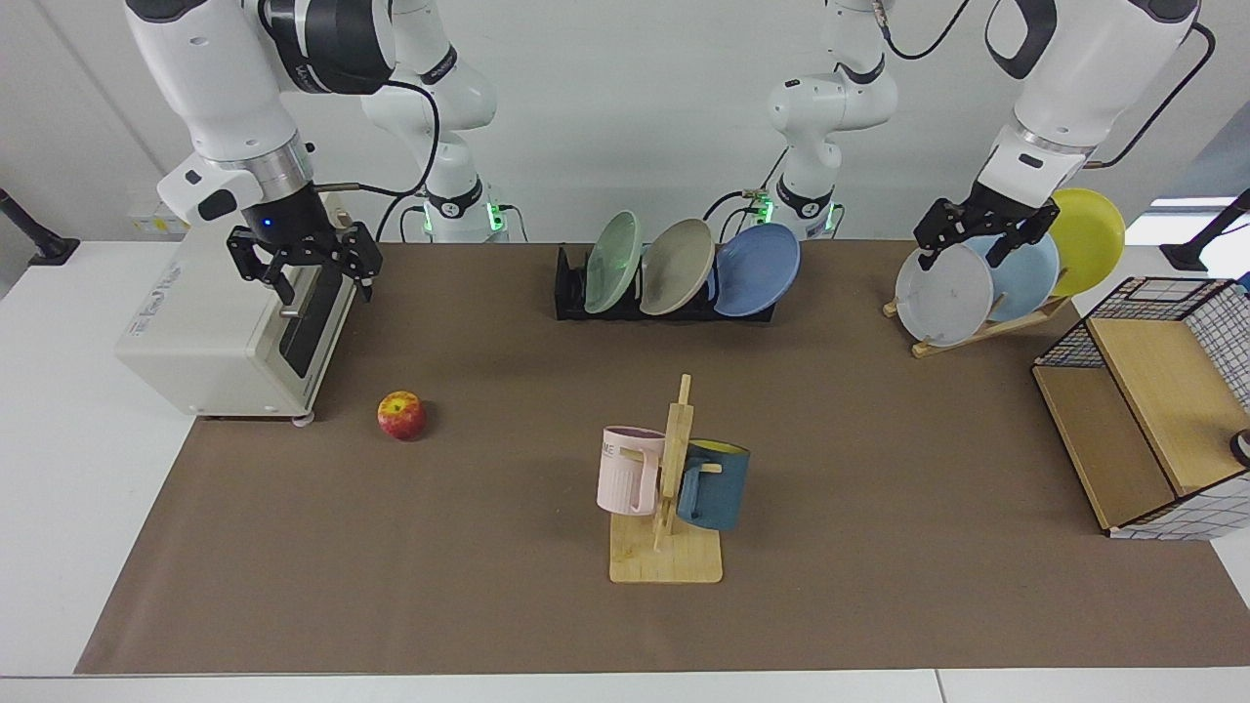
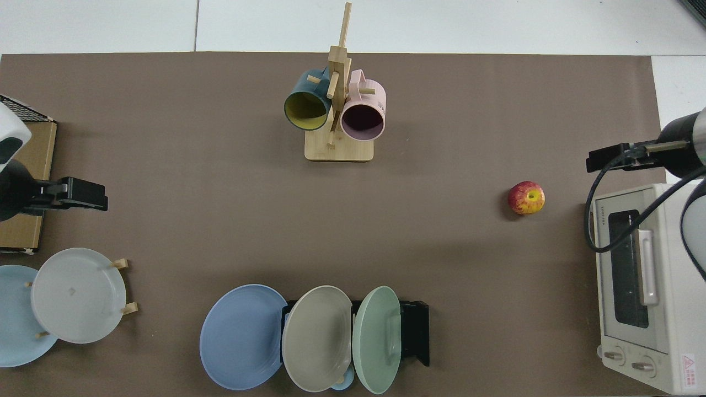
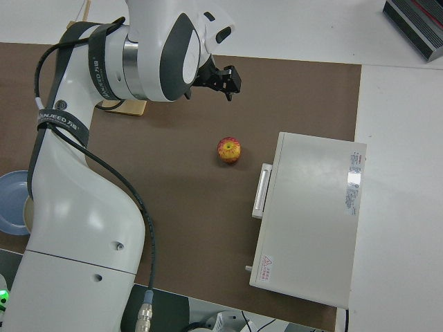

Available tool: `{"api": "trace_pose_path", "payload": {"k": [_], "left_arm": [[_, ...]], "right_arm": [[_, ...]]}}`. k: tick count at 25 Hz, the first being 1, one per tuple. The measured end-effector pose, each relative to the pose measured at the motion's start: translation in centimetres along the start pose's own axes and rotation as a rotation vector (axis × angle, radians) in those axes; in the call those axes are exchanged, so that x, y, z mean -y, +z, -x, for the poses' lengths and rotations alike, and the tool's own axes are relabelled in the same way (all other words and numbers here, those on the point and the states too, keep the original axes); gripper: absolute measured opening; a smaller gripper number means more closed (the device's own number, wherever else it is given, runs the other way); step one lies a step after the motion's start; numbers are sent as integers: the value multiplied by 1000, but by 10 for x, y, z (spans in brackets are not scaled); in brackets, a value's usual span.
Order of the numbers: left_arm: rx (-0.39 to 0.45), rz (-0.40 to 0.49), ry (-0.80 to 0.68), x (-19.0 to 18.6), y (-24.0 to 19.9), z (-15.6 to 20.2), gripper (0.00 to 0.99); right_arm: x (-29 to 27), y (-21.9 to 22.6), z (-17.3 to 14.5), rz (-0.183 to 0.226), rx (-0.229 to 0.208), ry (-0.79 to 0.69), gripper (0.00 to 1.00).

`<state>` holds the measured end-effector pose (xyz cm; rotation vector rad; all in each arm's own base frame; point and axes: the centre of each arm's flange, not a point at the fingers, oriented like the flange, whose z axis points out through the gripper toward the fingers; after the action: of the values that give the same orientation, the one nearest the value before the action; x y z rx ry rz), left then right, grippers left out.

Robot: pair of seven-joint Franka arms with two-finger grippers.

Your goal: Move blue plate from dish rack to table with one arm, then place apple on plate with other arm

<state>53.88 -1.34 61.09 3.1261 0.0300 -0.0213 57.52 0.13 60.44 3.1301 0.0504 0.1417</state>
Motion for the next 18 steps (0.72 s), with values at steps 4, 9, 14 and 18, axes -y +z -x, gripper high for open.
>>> {"api": "trace_pose_path", "payload": {"k": [4, 9, 14, 18], "left_arm": [[0, 0, 0, 0, 1, 0, 991], [1, 0, 1, -1, 1, 0, 991], [1, 0, 5, -2, 1, 0, 991], [2, 0, 8, -4, 1, 0, 991]], "right_arm": [[0, 0, 0, 0, 0, 0, 1000], [0, 0, 0, 0, 0, 0, 1000], [0, 0, 0, 0, 0, 0, 1000], [0, 0, 0, 0, 0, 0, 1000]]}}
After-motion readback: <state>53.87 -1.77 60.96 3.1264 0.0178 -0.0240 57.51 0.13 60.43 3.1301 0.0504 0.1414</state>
